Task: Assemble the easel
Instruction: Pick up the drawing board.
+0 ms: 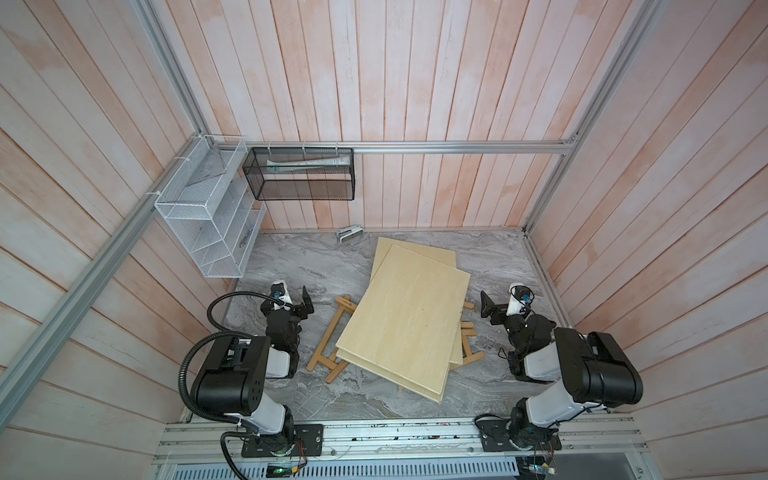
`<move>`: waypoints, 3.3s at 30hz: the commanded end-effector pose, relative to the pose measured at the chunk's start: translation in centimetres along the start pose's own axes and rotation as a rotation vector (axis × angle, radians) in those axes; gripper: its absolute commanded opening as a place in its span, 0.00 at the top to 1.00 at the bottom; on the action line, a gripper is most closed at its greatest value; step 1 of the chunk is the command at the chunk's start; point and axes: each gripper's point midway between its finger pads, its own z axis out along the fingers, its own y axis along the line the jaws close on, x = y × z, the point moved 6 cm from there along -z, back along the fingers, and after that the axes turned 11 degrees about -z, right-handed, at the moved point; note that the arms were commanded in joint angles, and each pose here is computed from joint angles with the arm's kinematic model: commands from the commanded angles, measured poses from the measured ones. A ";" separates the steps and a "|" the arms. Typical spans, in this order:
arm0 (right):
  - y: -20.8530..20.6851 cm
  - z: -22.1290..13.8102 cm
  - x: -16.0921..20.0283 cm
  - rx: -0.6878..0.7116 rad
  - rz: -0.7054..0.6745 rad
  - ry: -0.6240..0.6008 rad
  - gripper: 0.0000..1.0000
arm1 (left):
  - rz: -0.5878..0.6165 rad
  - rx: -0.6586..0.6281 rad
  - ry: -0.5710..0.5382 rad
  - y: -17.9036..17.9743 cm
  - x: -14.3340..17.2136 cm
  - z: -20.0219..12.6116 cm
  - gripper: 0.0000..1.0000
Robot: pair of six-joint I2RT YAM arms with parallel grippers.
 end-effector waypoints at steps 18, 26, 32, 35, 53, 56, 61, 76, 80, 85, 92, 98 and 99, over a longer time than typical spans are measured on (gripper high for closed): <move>-0.8 1.5 -4.7 0.198 -0.092 0.058 0.38 | -0.037 0.221 0.030 0.1 -0.3 -0.2 0.00; 4.6 1.5 -13.2 0.148 0.233 0.028 0.43 | 0.070 0.181 0.078 -2.7 -2.3 1.1 0.00; 9.5 0.6 -11.0 -0.097 0.220 0.231 0.50 | -0.002 0.051 -0.168 -6.8 -11.1 -1.2 0.00; 11.4 0.1 -9.5 -0.190 0.236 0.355 0.51 | -0.130 0.029 0.056 -9.1 -11.5 -0.4 0.00; 14.1 -2.8 -4.8 -0.518 0.712 0.872 0.51 | -0.219 0.430 0.827 -22.3 -3.3 -2.8 0.00; 14.3 -3.4 -3.9 -0.514 0.736 0.901 0.51 | -0.176 0.456 0.871 -22.5 -2.3 -3.2 0.00; 13.9 -4.7 -3.3 -0.475 0.720 0.936 0.50 | -0.123 0.471 0.901 -22.7 -1.4 -3.8 0.00; 13.9 -8.2 -0.8 -0.461 0.734 1.038 0.46 | -0.095 0.394 0.920 -22.1 0.3 -3.9 0.00; 14.0 -8.6 -0.5 -0.469 0.720 1.069 0.46 | -0.070 0.356 0.929 -21.8 0.7 -3.7 0.00; 13.7 -9.2 -0.3 -0.439 0.707 1.084 0.45 | -0.046 0.347 0.934 -21.8 1.0 -3.5 0.00; 13.5 -9.6 0.3 -0.408 0.726 1.100 0.45 | -0.028 0.357 0.939 -21.9 1.3 -3.3 0.00; 13.5 -9.7 1.0 -0.399 0.751 1.109 0.44 | -0.016 0.367 0.937 -22.1 1.4 -3.3 0.00; 13.4 -9.4 0.9 -0.399 0.754 1.094 0.43 | -0.017 0.371 0.937 -22.2 1.3 -3.3 0.00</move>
